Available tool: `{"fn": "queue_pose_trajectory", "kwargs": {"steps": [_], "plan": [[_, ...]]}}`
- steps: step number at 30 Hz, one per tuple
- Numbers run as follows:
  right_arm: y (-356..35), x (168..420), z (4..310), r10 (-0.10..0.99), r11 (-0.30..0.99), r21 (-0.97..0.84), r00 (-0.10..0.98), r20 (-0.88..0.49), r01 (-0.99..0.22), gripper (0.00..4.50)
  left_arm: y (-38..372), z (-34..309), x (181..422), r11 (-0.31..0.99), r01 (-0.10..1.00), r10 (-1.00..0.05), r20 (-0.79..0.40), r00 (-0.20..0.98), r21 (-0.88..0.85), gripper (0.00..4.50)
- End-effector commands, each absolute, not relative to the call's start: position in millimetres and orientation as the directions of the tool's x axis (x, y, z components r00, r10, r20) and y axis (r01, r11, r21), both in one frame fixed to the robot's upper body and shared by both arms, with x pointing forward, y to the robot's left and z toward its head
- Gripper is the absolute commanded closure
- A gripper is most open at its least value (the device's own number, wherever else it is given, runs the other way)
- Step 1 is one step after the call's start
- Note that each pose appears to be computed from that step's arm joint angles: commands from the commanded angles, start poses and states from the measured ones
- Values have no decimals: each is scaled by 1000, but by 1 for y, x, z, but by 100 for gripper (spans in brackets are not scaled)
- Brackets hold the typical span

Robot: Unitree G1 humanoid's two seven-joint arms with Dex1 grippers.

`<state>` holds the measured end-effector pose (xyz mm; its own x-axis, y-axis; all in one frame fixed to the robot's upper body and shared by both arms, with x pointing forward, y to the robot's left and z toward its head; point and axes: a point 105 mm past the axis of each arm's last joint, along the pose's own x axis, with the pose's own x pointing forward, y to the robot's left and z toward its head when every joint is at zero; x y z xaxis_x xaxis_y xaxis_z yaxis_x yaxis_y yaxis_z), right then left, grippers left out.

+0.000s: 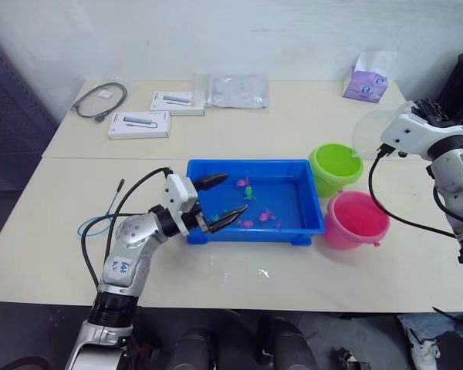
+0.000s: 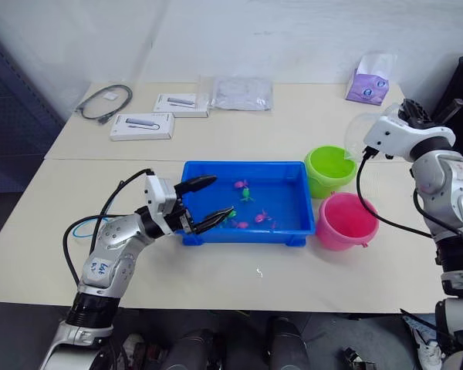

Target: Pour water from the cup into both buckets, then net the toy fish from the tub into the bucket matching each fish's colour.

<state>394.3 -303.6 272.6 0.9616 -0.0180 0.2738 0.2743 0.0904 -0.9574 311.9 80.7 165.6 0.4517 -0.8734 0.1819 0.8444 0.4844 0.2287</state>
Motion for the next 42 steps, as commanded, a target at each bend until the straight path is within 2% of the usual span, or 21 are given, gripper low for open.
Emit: {"fn": "queue_pose_trajectory", "kwargs": {"steps": [1,12,34,40,42], "plan": [[-300,392,295,10,52,-930,931,364,363,447,77,180,309,478,834,-876,221,428,277,0],[-296,390,304,65,-18,-901,900,431,433,447,76,181,310,484,828,-873,224,434,282,0],[-285,378,328,137,-65,-851,849,510,521,447,75,182,311,478,829,-876,224,427,289,0],[-289,381,310,97,49,-879,874,477,474,447,74,181,310,477,831,-877,223,426,286,0],[-295,381,306,48,125,-871,874,483,474,447,74,181,310,476,831,-877,221,426,286,0]]}}
